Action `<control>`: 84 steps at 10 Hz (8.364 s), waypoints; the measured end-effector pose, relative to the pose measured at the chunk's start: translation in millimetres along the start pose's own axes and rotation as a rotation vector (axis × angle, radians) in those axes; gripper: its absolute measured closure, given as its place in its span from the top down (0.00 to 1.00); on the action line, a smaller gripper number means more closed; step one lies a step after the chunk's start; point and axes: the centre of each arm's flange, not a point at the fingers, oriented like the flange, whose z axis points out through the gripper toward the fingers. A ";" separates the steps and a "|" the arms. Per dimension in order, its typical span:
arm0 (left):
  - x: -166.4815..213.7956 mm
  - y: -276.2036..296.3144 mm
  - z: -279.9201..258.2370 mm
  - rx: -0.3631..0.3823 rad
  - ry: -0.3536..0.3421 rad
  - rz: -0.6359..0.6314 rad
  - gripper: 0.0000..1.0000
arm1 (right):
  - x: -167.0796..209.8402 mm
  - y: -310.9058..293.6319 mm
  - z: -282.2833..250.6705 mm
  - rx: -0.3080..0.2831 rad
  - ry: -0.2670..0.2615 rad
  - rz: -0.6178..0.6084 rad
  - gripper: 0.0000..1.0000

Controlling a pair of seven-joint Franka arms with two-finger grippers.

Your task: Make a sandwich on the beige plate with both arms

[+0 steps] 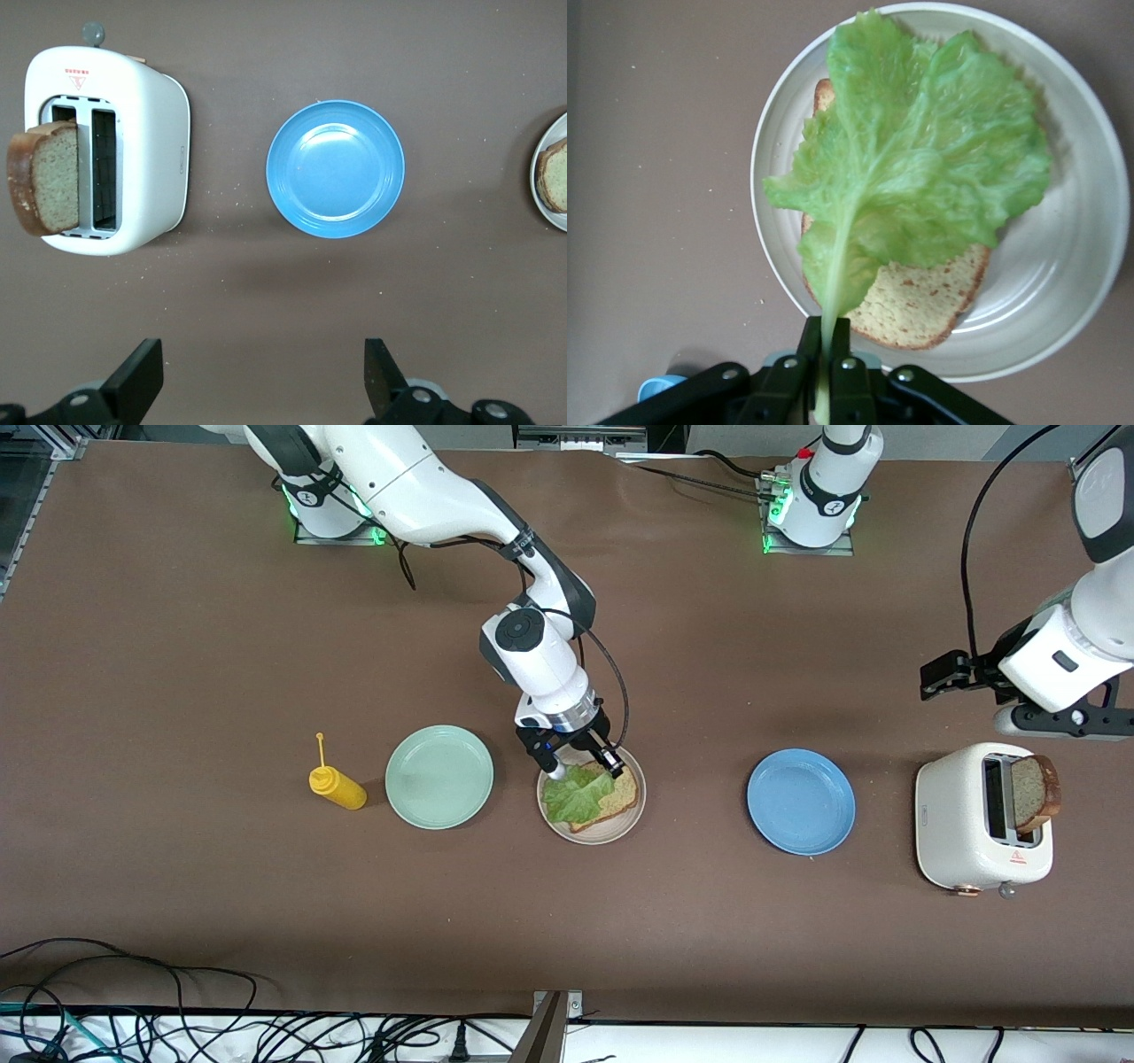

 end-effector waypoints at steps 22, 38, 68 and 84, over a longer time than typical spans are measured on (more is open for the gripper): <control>36.2 -102.6 50.6 0.037 -0.048 0.040 1.00 | 398.8 90.8 -344.3 -0.677 -0.377 -1.041 1.00; 97.0 -204.1 160.0 0.050 -0.004 0.102 1.00 | 522.1 262.5 -221.9 0.365 -0.264 -1.709 1.00; 105.3 -201.7 186.4 0.098 -0.045 0.099 0.10 | 373.2 32.7 -189.2 -0.114 -0.501 -2.066 0.10; 107.7 -191.0 117.0 0.092 -0.042 0.091 0.10 | 33.5 16.1 -43.4 -1.705 -0.297 -2.303 0.10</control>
